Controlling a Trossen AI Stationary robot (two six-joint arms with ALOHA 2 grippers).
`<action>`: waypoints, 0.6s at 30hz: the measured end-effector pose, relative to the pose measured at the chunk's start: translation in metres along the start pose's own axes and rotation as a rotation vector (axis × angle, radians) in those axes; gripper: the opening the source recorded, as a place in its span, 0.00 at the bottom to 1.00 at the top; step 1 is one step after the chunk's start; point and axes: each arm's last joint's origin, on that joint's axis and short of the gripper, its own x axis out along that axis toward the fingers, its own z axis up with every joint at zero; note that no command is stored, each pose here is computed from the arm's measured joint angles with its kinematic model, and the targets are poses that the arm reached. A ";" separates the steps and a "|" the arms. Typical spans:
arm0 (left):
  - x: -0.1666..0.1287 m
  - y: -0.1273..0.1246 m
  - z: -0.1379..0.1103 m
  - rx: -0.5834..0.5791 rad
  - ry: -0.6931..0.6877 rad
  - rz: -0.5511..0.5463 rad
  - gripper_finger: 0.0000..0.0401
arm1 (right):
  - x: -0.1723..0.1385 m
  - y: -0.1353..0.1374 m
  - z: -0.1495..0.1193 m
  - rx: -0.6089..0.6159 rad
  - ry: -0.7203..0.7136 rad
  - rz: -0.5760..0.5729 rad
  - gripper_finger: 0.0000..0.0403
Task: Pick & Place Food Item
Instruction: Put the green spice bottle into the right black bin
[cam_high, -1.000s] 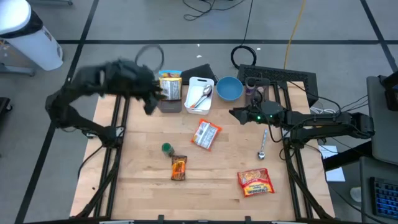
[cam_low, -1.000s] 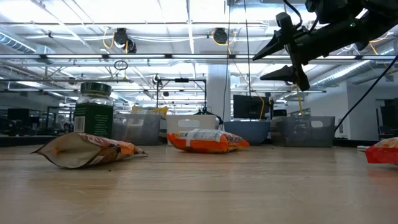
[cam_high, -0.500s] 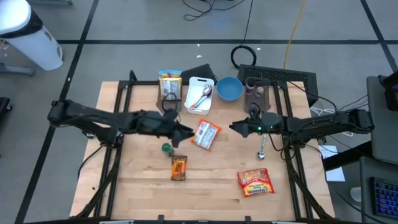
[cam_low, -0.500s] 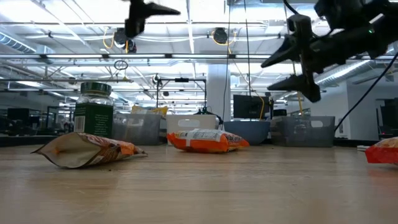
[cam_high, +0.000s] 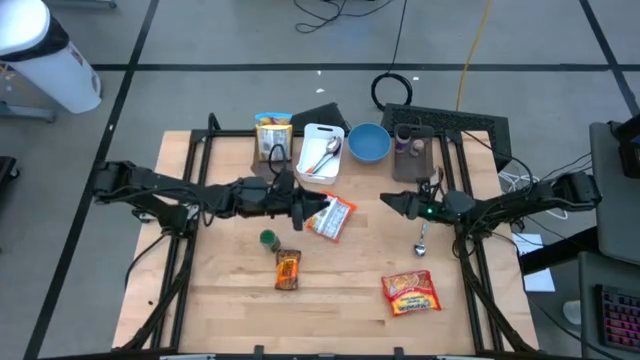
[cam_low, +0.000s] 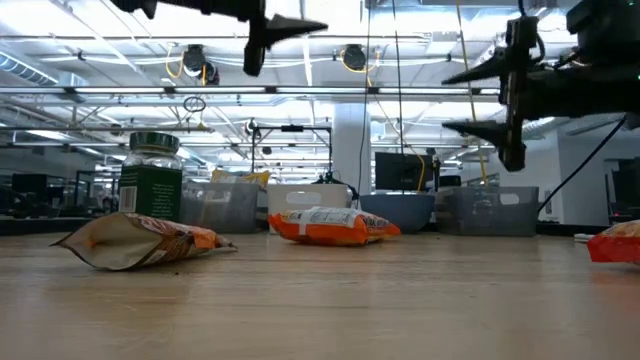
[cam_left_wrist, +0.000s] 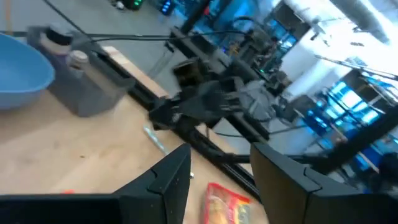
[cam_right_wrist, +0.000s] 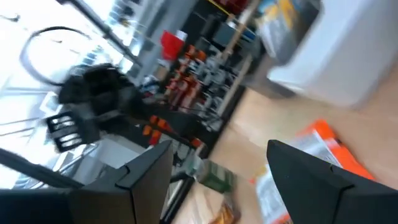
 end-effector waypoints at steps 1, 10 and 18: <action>0.002 0.003 0.001 -0.002 -0.011 0.003 0.44 | 0.001 0.003 0.002 -0.019 -0.017 0.018 0.63; -0.001 0.025 0.031 0.047 0.077 -0.184 0.44 | 0.009 0.038 0.025 -0.108 -0.289 0.132 0.63; -0.048 0.030 0.045 0.114 0.348 -0.161 0.44 | 0.056 0.104 0.039 -0.435 -0.192 0.022 0.63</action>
